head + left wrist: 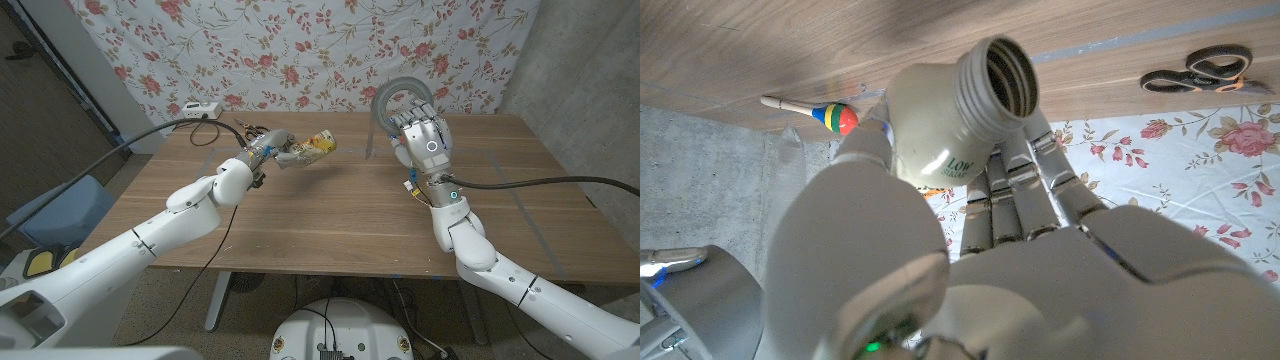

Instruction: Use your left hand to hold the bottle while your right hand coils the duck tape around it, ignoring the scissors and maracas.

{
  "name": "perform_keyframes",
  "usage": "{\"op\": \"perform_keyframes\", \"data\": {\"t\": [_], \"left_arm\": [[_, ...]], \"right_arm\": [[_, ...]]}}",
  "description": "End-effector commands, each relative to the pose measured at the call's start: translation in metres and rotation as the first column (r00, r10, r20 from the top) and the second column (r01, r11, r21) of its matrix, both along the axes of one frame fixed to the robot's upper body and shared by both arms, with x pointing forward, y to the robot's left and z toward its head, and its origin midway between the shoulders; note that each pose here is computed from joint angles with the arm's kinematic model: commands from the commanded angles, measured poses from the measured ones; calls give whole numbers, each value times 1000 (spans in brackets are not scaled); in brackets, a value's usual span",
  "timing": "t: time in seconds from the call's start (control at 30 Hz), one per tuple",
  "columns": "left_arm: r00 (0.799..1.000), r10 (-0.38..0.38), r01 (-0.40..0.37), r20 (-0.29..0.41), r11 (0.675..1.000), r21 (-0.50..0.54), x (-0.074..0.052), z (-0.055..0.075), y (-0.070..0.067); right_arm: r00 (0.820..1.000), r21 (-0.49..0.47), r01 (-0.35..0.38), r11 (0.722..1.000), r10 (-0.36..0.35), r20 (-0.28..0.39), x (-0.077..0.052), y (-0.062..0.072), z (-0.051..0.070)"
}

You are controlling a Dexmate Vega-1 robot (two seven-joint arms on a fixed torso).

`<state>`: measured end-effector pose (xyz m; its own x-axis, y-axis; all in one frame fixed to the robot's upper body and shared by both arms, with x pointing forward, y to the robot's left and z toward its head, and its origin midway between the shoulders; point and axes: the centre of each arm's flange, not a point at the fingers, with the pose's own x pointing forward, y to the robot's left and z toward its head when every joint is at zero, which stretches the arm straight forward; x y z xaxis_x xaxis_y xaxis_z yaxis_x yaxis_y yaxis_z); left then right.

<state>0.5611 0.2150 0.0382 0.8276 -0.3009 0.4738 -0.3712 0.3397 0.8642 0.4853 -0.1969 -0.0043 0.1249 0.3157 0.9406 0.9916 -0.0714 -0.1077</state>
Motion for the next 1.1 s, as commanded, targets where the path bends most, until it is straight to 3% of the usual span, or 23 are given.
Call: {"op": "perform_keyframes", "data": {"t": [0.03,0.1,0.23,0.4,0.47,0.6,0.9,0.93,1.0,1.07,1.1], "left_arm": [[1000,7,-7,-4,1000,5,0,2,-6],[1000,10,-10,-5,1000,7,1,2,-8],[1000,11,-11,-8,1000,12,2,4,-10],[1000,12,-12,-7,1000,19,6,8,-13],[1000,10,-9,-9,1000,20,7,9,-14],[1000,9,-9,-9,1000,25,11,12,-16],[1000,6,-6,-9,999,36,17,17,-17],[1000,6,-6,-6,999,35,18,17,-17],[1000,7,-7,-4,999,34,17,18,-16],[1000,10,-10,-2,999,33,17,18,-15],[1000,11,-10,-2,999,32,16,18,-14]], "right_arm": [[999,-12,-21,1000,22,35,-4,-7,7],[1000,-11,-22,1000,22,8,-6,-7,9],[992,1,14,1000,-14,-125,-11,-4,15],[958,-1,56,998,-55,-283,-19,1,22],[927,0,74,997,-69,-369,-21,3,26],[846,-12,104,995,-95,-525,-22,6,32],[749,-29,98,995,-93,-656,-27,16,33],[712,-43,95,995,-98,-695,-28,21,33],[698,-47,86,995,-94,-710,-29,22,33],[627,-61,68,996,-90,-774,-30,27,34],[609,-62,56,996,-84,-789,-30,28,33]]}}
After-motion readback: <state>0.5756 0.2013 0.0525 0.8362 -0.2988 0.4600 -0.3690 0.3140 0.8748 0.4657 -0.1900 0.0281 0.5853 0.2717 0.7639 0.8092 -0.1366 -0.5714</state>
